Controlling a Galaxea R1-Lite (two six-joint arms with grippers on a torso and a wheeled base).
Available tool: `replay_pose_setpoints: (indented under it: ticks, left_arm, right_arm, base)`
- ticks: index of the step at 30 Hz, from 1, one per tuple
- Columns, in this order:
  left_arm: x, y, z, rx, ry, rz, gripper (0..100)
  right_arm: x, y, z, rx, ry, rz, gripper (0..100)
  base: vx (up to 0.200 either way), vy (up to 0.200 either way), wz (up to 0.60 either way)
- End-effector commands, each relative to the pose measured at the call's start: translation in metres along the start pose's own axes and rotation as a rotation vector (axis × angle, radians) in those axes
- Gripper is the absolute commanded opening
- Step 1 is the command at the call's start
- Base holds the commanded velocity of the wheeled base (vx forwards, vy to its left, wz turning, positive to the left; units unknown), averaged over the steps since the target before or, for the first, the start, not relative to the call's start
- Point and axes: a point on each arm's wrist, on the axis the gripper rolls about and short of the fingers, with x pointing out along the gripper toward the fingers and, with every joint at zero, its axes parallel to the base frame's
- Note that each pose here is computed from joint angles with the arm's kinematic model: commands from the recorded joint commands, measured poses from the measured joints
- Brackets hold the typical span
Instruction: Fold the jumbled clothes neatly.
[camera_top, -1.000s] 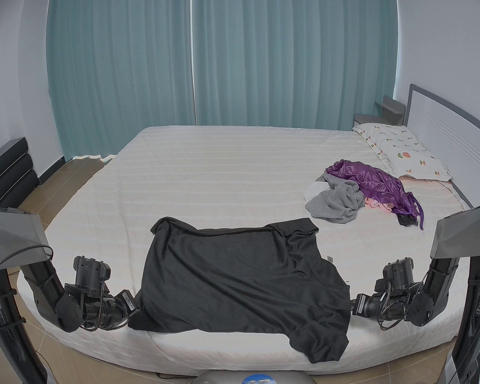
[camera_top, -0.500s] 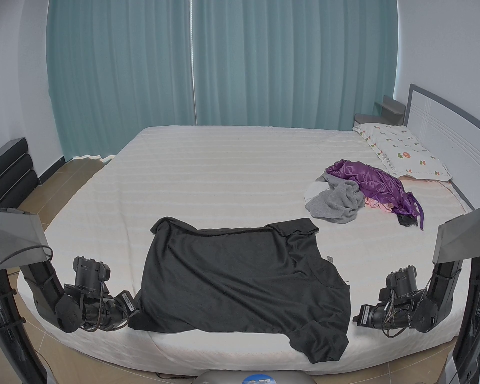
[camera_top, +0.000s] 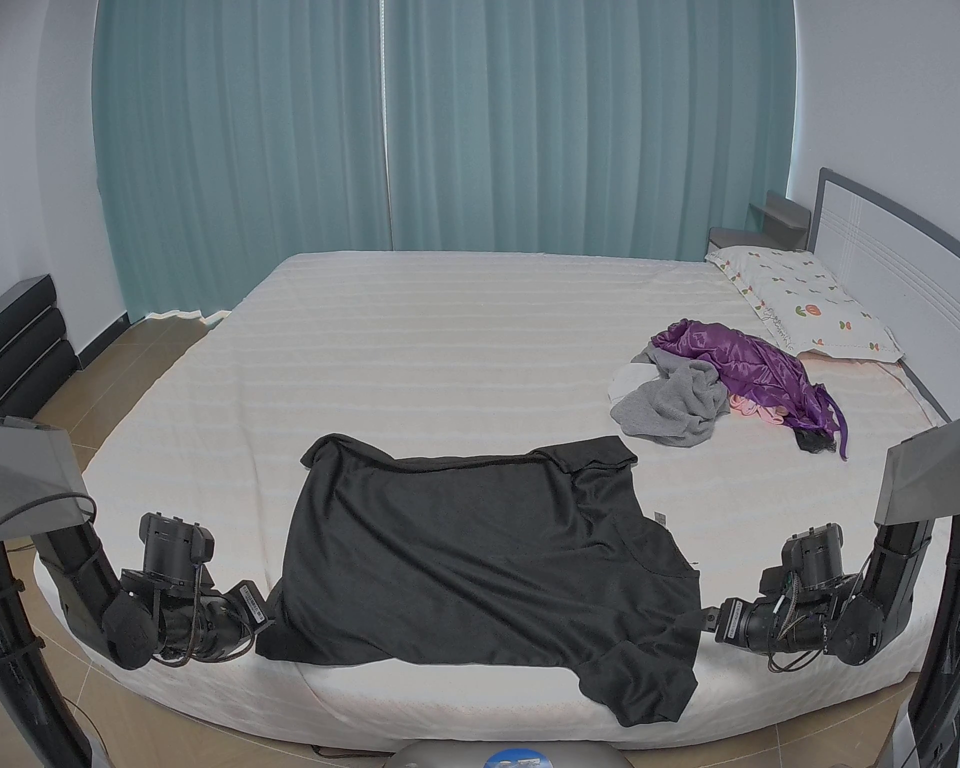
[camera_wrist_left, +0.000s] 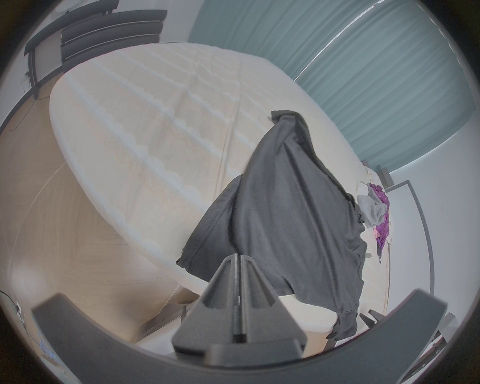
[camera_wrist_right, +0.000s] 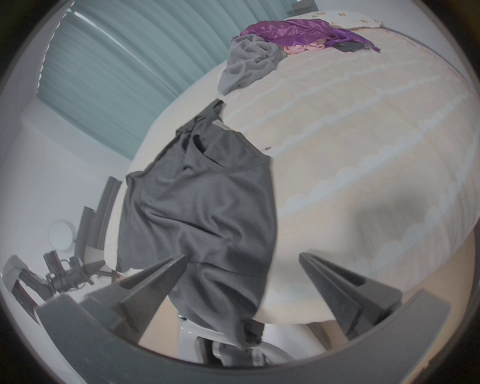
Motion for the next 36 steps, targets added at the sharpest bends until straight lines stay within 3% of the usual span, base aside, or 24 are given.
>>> replay_pose_setpoints:
  ticks: [1,7,18,30,36]
  left_arm:
    - [-0.02,-0.003,0.0,0.017,-0.059,-0.054,0]
    - [-0.031,-0.001,-0.006,0.087,-0.098,-0.097,0]
    - [-0.03,-0.009,-0.007,0.111,-0.127,-0.144,0]
    - [-0.021,-0.01,-0.004,0.042,-0.126,-0.137,0]
    - [-0.018,-0.009,-0.005,0.043,-0.116,-0.127,0]
  right_arm:
    - [-0.002,0.005,0.003,0.036,-0.028,0.053,100]
    - [-0.003,0.007,0.005,0.064,-0.055,0.076,100]
    - [-0.002,0.009,0.004,0.058,-0.05,0.082,100]
    - [0.0,0.011,0.002,0.051,-0.043,0.086,100]
    - [0.0,0.011,0.002,0.05,-0.042,0.087,100]
  base:
    - [0.0,0.0,0.0]
    - [0.0,0.0,0.0]
    - [0.0,0.0,0.0]
    - [0.0,0.0,0.0]
    - [0.2,0.0,0.0]
